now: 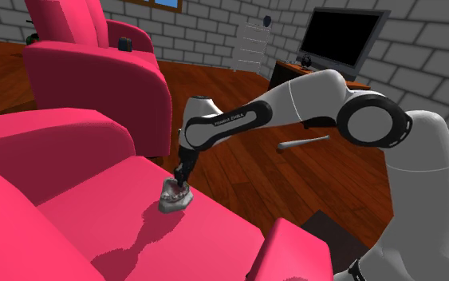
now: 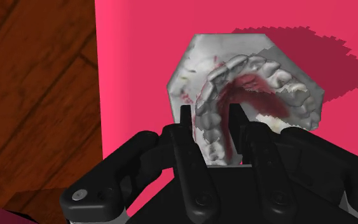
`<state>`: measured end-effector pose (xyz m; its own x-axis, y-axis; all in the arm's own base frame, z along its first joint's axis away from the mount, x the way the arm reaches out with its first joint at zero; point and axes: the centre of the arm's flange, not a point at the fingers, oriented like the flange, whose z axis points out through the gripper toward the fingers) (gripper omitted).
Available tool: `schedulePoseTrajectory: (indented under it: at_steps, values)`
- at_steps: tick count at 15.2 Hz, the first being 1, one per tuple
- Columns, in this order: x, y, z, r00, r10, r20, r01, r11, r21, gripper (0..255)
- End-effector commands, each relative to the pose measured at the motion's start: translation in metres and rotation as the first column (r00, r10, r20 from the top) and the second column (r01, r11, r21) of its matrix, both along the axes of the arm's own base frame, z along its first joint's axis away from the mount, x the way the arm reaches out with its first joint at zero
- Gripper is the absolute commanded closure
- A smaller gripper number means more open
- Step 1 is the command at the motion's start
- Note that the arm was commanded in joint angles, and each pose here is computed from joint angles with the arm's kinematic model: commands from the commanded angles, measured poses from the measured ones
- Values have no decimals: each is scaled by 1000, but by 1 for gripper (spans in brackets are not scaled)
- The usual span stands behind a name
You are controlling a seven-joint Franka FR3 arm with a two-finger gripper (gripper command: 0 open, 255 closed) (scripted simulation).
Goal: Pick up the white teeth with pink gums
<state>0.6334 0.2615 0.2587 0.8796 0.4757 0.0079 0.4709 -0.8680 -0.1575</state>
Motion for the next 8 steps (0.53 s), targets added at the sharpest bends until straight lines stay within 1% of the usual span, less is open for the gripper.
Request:
schedulePoseTrajectory:
  at_steps: [1, 8]
  values:
    - [1, 1, 12, 1000, 0, 1, 0, 1000, 0, 255]
    - [1, 1, 49, 1000, 0, 1, 0, 1000, 0, 255]
